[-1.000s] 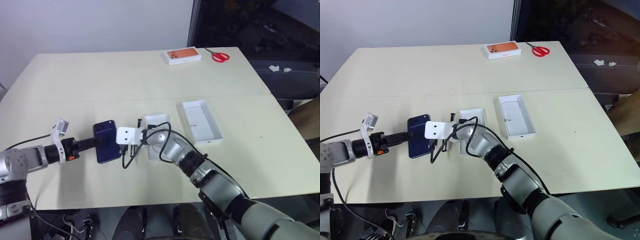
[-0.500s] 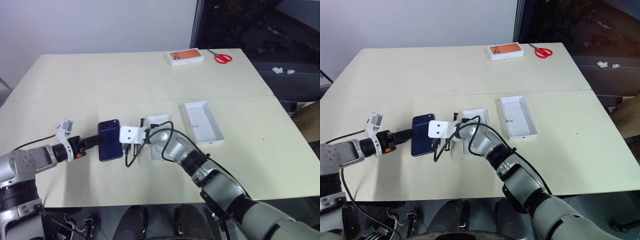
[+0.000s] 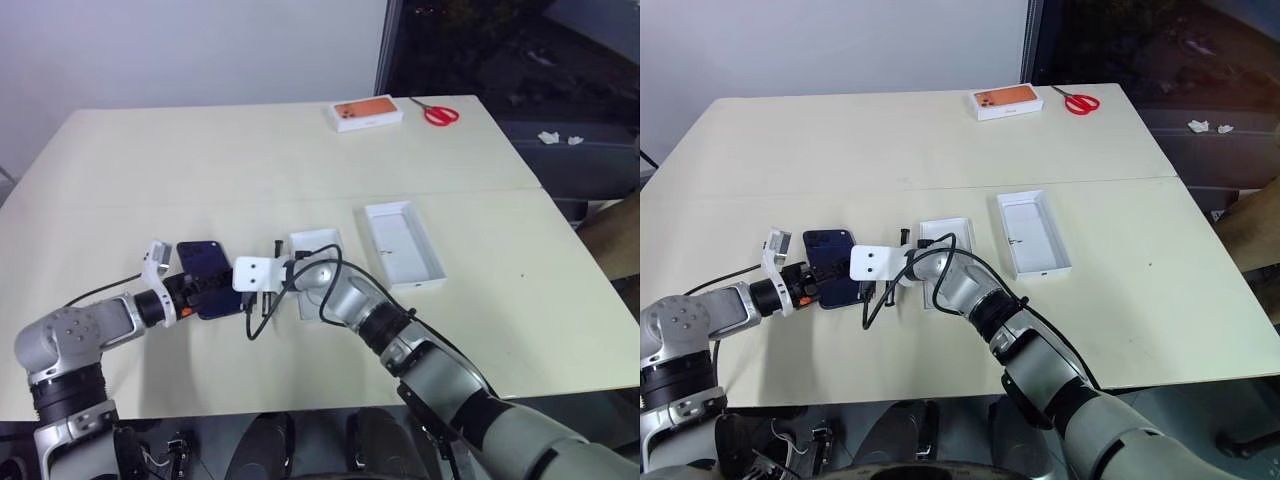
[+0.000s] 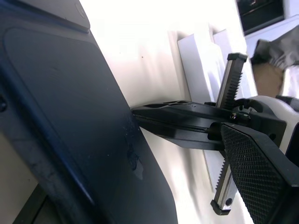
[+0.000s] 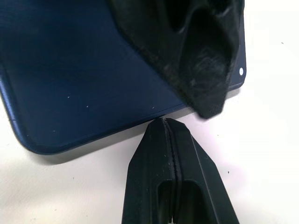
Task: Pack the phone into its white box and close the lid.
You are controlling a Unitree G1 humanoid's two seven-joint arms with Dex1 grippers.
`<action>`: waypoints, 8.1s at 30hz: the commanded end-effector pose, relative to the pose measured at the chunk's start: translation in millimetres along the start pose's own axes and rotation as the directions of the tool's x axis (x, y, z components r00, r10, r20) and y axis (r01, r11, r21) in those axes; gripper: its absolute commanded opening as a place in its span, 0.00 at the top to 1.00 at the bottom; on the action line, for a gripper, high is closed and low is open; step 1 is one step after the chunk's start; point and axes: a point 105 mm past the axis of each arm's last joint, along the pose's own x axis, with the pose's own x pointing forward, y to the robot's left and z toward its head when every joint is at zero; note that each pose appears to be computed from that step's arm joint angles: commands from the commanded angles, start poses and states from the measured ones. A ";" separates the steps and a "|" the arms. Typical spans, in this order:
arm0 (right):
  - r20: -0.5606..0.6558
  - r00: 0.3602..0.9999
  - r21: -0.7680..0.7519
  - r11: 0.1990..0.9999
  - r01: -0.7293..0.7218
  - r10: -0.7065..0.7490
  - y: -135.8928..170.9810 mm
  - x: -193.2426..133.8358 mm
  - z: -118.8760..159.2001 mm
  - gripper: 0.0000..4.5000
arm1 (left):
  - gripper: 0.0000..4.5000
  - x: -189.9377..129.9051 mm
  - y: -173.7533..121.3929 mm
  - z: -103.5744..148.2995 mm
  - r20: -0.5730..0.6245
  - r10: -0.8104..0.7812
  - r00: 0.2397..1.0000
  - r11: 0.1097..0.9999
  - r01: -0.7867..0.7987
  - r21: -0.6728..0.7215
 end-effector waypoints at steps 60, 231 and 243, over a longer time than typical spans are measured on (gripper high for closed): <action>0.158 0.985 0.138 0.989 0.050 -0.072 -30.2 -31.3 29.1 1.00 | 0.98 -35.6 7.5 -13.4 0.177 -0.092 0.980 0.973 0.126 -0.194; 0.299 0.949 0.434 0.900 -0.042 -0.100 -31.6 -194.6 -36.1 0.03 | 0.07 44.0 -63.4 12.8 -0.228 -0.265 0.937 0.961 0.277 0.020; 0.309 0.945 0.432 0.901 -0.040 -0.106 -34.0 -187.7 -33.3 0.03 | 0.07 35.5 -53.5 33.2 -0.145 -0.130 0.981 0.972 0.155 0.178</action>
